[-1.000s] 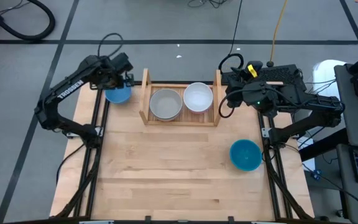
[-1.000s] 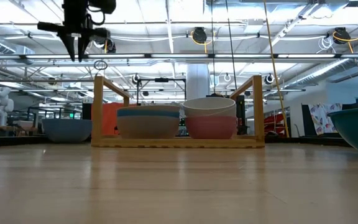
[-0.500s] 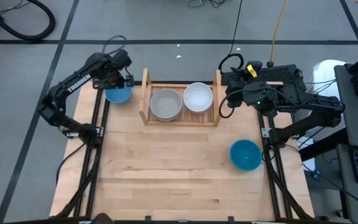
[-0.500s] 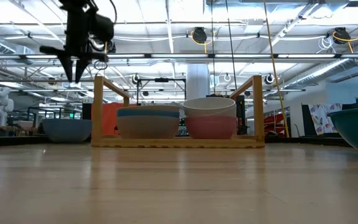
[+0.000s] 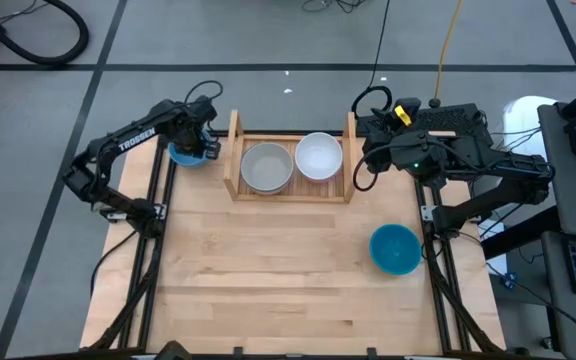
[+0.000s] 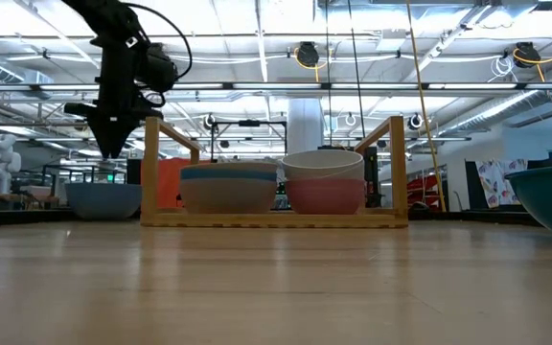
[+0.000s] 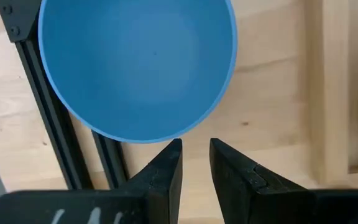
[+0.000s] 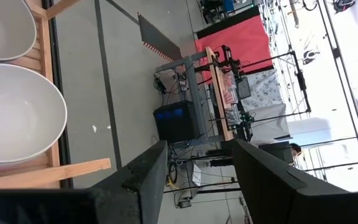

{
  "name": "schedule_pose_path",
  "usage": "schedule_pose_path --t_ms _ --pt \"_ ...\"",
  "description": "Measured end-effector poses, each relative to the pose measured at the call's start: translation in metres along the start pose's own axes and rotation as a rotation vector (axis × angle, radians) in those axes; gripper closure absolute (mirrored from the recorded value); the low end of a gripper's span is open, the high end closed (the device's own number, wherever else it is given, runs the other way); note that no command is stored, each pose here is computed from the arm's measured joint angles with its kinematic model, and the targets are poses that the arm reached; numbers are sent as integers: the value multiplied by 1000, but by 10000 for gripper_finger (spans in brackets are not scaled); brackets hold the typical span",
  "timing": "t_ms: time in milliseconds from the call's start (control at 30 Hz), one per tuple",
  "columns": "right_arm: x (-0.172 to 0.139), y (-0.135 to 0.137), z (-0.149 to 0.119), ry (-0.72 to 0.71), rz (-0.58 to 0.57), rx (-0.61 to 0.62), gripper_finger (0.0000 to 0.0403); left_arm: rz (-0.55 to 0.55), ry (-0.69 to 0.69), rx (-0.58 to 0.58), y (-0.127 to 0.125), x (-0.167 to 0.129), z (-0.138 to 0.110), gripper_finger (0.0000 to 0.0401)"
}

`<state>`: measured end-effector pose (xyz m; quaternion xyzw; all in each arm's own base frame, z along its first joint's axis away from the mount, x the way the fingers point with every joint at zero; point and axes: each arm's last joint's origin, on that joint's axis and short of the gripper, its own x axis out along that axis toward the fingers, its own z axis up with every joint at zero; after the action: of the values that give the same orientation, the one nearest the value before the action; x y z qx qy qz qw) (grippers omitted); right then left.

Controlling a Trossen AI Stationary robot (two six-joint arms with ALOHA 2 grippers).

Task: Place and stack bowls onto a shelf
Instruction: Stack the light blue bowl on top of the white bowl on the shelf

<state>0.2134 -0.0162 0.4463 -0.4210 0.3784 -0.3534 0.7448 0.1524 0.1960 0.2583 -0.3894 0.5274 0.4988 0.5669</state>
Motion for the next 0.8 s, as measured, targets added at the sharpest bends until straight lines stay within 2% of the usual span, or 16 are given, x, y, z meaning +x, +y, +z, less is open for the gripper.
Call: schedule_pose_path --t_ms 133,300,533,800 --pt "0 0 0 0 0 0 227 3 -23 32 -1 4 1 313" --pt "0 0 0 0 0 0 227 9 -26 136 -1 7 1 313" --pt "0 0 0 0 0 0 227 1 -45 173 -2 7 3 313" --pt "0 0 0 0 0 0 227 15 2 201 -8 20 7 313"
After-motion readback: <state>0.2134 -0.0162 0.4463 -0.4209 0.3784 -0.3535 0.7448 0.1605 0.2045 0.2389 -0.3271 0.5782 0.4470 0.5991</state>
